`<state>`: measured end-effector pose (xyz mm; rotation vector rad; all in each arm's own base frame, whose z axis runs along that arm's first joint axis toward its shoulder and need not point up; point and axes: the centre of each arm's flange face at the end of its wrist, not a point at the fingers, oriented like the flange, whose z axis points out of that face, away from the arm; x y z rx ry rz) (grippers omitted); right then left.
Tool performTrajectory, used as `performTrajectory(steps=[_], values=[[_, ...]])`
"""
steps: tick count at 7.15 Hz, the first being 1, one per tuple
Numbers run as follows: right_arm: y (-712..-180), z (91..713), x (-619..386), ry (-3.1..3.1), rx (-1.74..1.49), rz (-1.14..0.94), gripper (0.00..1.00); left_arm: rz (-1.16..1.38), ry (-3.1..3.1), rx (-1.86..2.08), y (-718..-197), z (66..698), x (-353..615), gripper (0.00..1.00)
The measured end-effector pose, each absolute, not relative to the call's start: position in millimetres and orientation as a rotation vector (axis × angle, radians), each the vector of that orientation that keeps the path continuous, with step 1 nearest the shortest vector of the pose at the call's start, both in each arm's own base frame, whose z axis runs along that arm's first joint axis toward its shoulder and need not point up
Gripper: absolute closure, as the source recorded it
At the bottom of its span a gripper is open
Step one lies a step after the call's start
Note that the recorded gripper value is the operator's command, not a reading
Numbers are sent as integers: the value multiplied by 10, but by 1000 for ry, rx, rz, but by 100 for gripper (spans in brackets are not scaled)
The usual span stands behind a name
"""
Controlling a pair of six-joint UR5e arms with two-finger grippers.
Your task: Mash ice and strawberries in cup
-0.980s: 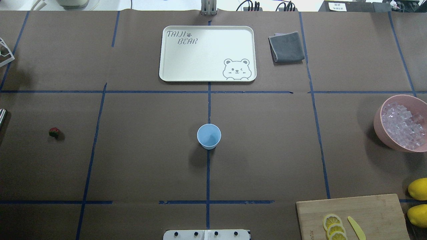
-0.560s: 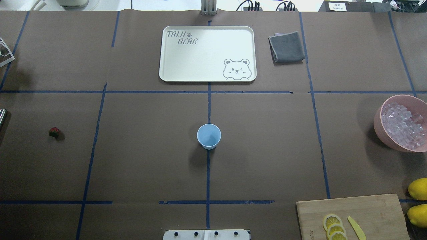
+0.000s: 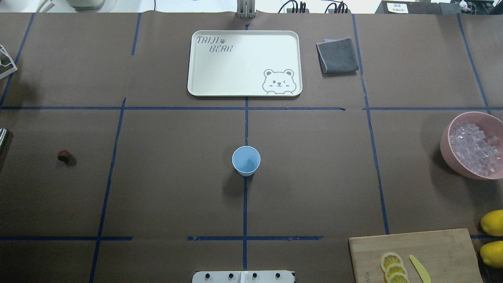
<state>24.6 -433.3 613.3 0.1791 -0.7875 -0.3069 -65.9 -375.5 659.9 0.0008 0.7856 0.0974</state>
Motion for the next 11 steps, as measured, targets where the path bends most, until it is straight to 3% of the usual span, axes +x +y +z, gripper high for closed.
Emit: performTrajectory(steps=[3,6,11], values=[[-4429,5974,-383,-816,166,-258,2,98,785,3,-3758,6589,-659,0],[-4585,5856,-848,-782,184,-263,10,100,786,5,-3760,6583,-658,0],[-4777,6002,-1265,-716,166,-309,16,100,786,7,-3766,6578,-658,0]])
